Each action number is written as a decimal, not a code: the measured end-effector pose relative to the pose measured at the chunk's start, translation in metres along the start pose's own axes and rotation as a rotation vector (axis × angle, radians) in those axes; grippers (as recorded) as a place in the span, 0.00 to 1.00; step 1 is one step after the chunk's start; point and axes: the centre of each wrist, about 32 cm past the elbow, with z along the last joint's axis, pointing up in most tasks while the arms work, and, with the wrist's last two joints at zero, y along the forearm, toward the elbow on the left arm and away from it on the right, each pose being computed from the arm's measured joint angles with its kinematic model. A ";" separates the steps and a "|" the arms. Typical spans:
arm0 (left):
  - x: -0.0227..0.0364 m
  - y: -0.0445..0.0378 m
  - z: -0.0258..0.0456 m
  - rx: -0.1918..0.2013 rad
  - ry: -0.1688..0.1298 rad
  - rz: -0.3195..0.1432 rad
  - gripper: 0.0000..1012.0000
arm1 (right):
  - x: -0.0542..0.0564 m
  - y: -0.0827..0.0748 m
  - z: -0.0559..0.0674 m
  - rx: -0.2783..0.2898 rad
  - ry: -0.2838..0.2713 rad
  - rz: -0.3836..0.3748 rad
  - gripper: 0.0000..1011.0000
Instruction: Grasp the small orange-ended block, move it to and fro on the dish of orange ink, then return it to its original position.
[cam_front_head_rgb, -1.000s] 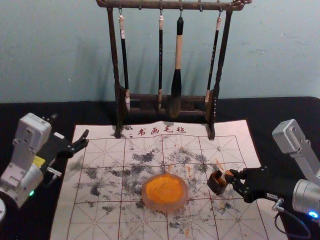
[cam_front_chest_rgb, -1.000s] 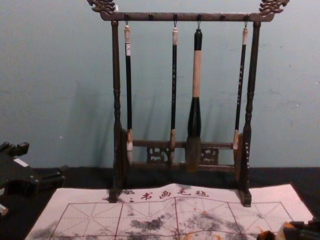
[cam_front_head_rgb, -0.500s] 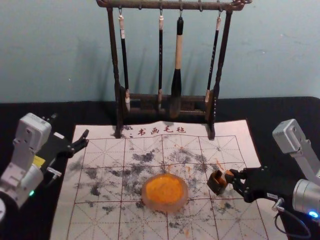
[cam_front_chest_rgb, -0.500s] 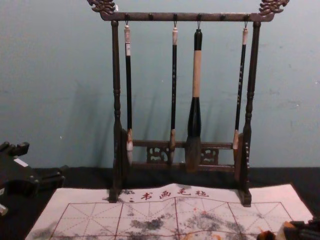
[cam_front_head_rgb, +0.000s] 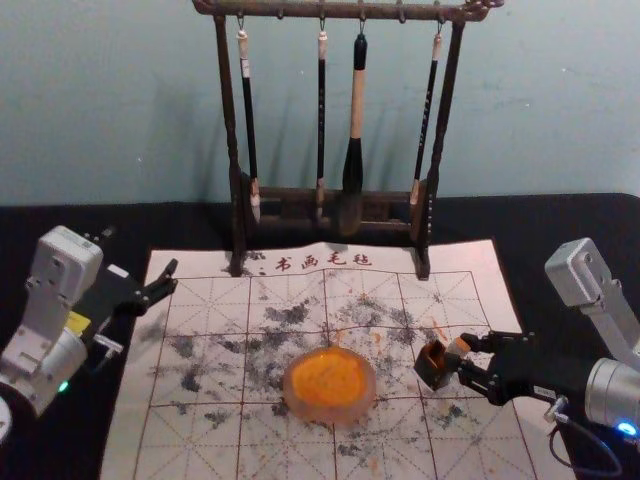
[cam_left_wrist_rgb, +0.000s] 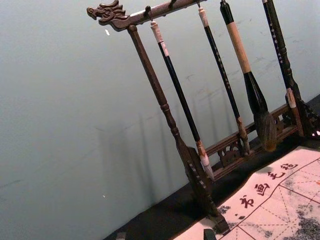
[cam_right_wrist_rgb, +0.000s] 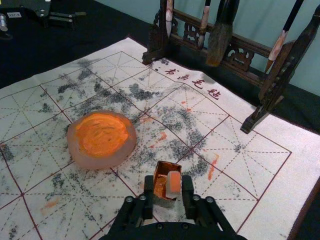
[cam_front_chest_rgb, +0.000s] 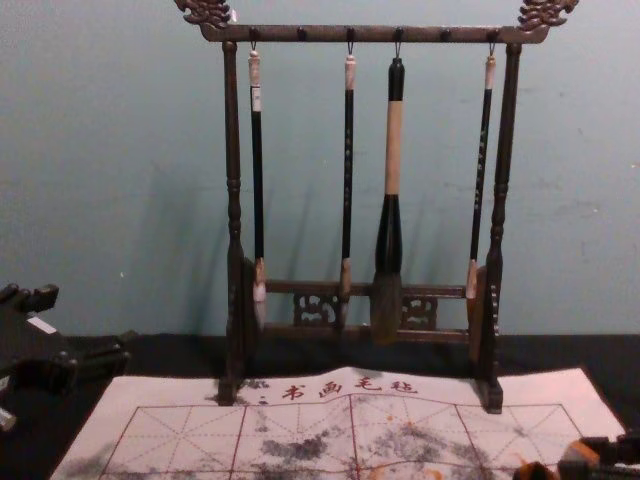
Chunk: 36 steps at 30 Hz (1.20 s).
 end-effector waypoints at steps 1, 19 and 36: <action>0.0000 0.0000 0.0000 0.000 0.000 0.000 0.99 | 0.000 0.000 0.000 0.000 0.000 0.000 0.33; 0.0000 0.0000 0.0000 0.000 0.000 0.000 0.99 | 0.000 0.000 0.000 0.000 0.000 0.000 0.88; 0.0000 0.0000 0.0000 0.000 0.000 0.000 0.99 | -0.009 0.004 0.002 0.047 -0.024 -0.030 0.99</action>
